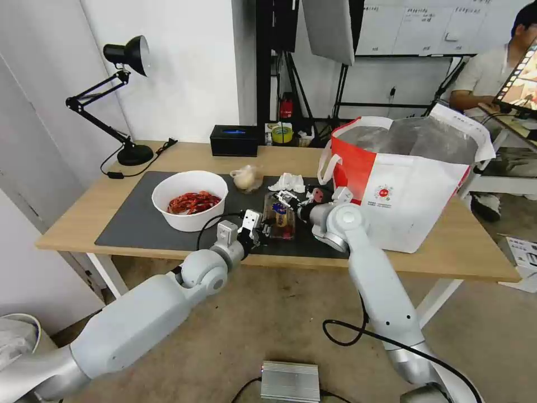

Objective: Pick up the trash from the table and place it into the takeout bag.

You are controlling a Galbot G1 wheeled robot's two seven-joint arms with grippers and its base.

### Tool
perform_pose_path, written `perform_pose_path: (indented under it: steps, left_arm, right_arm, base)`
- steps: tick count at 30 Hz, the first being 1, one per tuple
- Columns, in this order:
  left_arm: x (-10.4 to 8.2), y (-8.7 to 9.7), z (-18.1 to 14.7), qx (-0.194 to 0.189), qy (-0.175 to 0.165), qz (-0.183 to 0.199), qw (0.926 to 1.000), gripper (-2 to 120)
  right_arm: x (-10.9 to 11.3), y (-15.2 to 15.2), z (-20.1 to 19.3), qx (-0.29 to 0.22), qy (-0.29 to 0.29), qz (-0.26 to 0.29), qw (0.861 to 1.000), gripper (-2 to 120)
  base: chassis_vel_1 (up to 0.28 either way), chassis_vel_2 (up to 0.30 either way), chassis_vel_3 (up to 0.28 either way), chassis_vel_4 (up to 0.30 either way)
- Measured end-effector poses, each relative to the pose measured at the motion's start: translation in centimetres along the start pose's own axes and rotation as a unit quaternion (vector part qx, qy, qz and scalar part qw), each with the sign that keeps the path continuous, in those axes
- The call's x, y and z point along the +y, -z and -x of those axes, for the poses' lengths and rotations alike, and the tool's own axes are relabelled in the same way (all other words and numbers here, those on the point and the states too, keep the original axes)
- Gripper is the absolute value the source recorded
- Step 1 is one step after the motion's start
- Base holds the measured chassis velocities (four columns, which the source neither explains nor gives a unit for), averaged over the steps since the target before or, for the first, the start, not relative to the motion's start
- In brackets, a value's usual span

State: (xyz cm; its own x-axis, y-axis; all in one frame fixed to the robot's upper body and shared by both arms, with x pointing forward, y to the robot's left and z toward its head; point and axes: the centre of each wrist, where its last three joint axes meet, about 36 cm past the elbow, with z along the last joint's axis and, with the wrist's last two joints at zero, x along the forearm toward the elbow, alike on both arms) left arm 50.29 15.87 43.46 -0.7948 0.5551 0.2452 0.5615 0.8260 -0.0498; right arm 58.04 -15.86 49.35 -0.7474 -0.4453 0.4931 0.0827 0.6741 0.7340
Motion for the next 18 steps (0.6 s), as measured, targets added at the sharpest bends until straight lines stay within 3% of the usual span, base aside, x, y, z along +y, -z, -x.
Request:
perform_pose_path:
  steps: [18]
  left_arm:
    - [-0.2,0.03,0.07,-0.001,-0.003,0.0,1.0,0]
  right_arm:
    - [0.31,0.21,0.36,0.009,0.015,-0.003,1.0,100]
  base:
    - [0.0,0.0,0.0,0.0]
